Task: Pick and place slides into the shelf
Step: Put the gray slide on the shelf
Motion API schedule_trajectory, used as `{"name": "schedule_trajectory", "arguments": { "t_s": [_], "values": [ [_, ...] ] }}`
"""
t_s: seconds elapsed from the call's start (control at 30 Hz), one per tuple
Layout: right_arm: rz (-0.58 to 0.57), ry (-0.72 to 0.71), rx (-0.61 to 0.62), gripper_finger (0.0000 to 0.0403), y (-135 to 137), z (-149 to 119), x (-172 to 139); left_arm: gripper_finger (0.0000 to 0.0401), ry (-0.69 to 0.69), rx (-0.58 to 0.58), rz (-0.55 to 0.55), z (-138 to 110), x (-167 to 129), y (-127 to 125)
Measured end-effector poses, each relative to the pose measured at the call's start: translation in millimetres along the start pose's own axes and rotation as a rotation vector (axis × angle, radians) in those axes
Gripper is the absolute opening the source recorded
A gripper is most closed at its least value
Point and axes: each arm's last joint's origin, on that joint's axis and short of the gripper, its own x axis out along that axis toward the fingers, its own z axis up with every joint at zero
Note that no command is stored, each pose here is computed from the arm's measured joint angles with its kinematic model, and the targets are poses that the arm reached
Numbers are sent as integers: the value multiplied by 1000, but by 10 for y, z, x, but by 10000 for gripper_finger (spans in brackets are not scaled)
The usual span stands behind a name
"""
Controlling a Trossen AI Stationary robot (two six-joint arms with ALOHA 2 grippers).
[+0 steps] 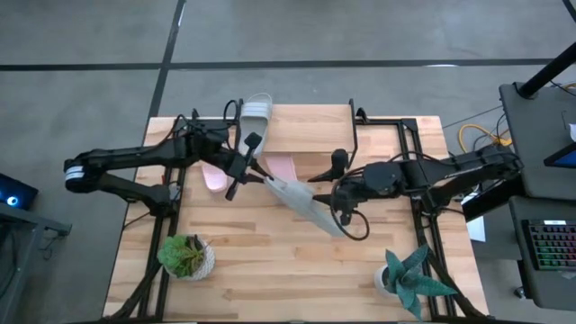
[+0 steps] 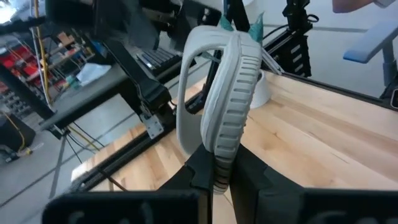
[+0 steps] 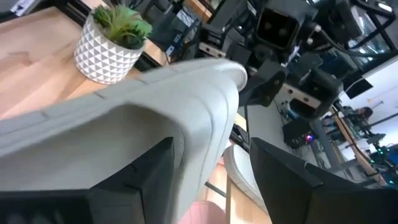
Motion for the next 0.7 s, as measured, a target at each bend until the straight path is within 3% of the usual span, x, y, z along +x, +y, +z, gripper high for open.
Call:
{"name": "schedule_trajectory", "arguments": {
  "t_s": [0.3, 0.7],
  "values": [
    [-6, 12, 6, 170, -14, -22, 52, 7, -26, 34, -3, 60, -16, -32],
    [29, -12, -2, 25, 10, -16, 86, 7, -27, 34, -5, 64, -25, -38]
  ]
}}
